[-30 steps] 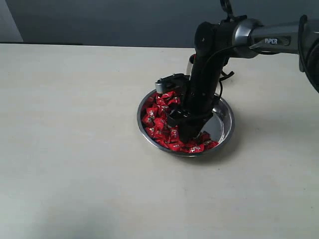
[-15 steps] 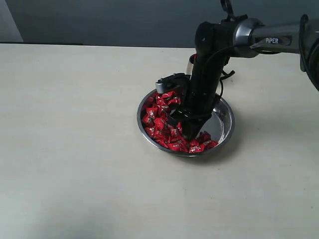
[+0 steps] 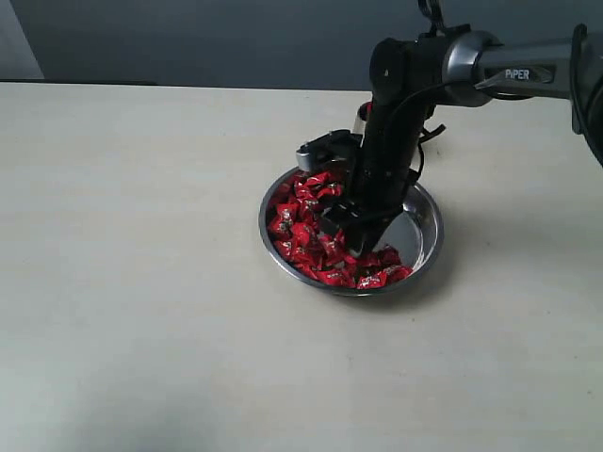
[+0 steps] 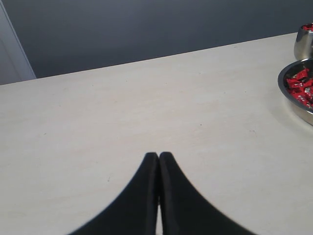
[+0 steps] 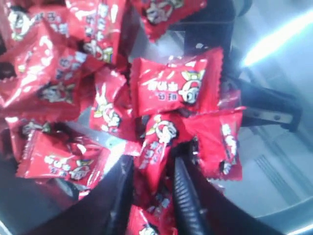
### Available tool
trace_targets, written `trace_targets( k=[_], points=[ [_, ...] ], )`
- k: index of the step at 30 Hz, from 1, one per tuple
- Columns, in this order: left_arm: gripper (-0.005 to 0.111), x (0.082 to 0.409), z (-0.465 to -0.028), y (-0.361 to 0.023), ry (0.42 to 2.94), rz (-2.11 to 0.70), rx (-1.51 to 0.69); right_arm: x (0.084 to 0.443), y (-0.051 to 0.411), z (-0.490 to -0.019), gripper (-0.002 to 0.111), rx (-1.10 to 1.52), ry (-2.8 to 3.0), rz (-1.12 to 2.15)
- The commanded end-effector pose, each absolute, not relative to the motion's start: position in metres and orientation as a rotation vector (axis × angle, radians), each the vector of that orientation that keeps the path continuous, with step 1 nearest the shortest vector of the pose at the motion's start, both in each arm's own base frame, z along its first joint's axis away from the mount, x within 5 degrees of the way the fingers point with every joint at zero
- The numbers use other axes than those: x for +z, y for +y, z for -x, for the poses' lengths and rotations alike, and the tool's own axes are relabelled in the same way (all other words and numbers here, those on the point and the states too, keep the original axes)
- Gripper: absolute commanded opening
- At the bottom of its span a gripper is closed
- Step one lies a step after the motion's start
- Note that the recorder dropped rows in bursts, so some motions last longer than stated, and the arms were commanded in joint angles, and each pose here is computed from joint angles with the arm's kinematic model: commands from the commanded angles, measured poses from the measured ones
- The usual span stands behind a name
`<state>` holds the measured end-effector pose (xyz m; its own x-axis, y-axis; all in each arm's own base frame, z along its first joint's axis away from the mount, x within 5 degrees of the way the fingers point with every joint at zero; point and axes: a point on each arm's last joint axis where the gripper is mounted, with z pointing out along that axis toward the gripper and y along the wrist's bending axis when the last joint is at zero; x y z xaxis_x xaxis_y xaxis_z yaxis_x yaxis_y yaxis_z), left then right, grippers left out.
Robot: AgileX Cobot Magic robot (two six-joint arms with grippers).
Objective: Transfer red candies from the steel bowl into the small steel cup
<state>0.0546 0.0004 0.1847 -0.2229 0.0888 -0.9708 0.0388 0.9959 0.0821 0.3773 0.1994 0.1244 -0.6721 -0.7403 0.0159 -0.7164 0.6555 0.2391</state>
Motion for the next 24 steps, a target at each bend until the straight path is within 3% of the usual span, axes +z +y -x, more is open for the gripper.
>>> trace_targets(
  k=[1, 5, 7, 14, 24],
  points=[
    [0.0, 0.1855, -0.0543, -0.0002, 1.787, -0.098, 0.034, 0.1282, 0.199, -0.381, 0.018, -0.317, -2.804, -1.235],
    [0.0, 0.1855, -0.0543, -0.0002, 1.787, -0.098, 0.034, 0.1282, 0.1998, -0.3815, 0.001, -0.326, -2.814, -1.229],
    [0.0, 0.1855, -0.0543, -0.0002, 1.787, -0.098, 0.034, 0.1283, 0.2, -0.3815, 0.004, -0.329, -2.815, -1.227],
    [0.0, 0.1855, -0.0543, -0.0002, 1.787, -0.098, 0.034, 0.1283, 0.2, -0.3816, 0.032, -0.329, -2.815, -1.23],
    [0.0, 0.1855, -0.0543, -0.0002, 1.787, -0.098, 0.034, 0.128, 0.2015, -0.3864, 0.032, -0.325, -2.869, -1.245]
  ],
)
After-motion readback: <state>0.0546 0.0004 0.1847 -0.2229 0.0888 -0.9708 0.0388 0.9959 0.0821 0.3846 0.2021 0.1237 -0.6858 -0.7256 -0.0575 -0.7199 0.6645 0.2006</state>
